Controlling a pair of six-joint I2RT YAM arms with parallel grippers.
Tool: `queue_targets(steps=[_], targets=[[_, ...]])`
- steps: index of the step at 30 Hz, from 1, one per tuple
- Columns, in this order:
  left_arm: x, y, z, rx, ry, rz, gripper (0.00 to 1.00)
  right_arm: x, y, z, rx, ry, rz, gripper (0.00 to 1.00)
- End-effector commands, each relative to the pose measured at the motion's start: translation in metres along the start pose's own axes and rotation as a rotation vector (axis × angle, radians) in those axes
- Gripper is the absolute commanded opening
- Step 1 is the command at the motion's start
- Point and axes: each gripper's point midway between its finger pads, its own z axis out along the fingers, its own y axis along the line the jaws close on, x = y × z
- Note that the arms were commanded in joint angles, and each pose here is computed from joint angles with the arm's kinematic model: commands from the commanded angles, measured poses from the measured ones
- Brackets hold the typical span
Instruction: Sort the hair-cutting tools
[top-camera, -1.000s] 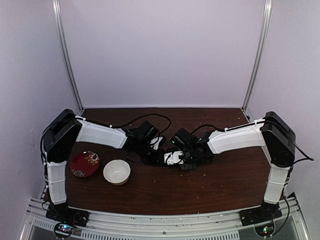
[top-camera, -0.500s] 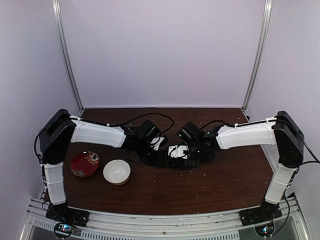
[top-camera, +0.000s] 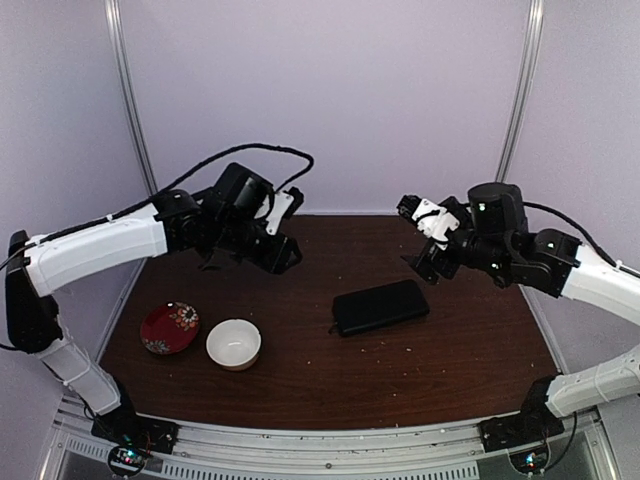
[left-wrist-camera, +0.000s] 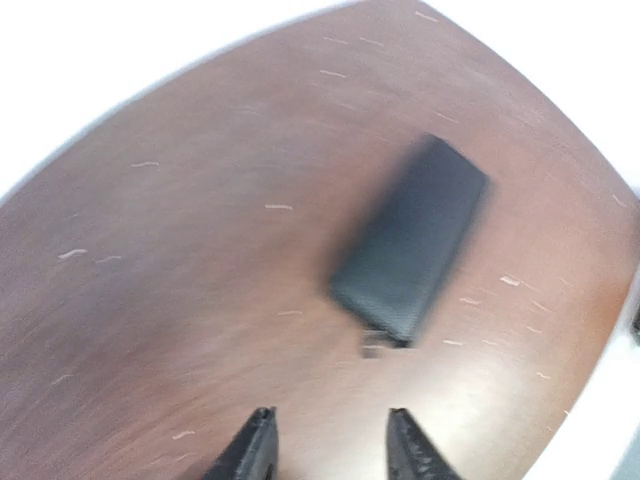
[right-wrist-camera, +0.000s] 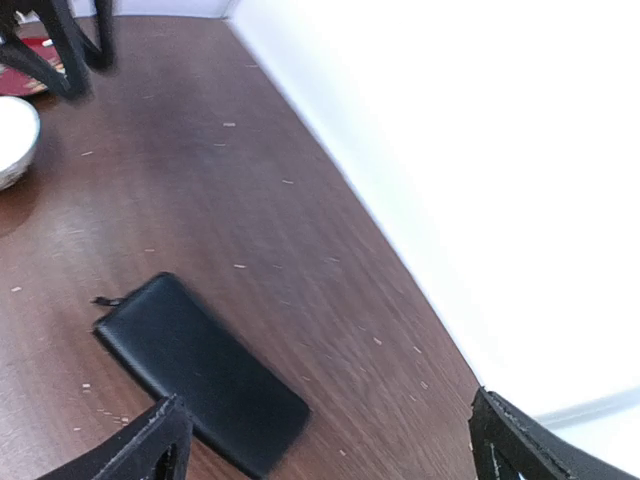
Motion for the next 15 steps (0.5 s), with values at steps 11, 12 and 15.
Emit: queue_targets(steps=[11, 12, 15], targets=[[-0.039, 0.145, -0.153, -0.691, -0.301, 0.076, 0.91, 0.049, -0.142, -0.096, 0.584, -0.131, 0.495, 1.0], [-0.039, 0.149, -0.16, -0.713, -0.332, 0.07, 0.93, 0.052, -0.15, -0.103, 0.615, -0.148, 0.531, 1.0], [-0.037, 0.16, -0.174, -0.77, -0.425, 0.029, 0.98, 0.062, -0.169, -0.112, 0.641, -0.183, 0.614, 1.0]])
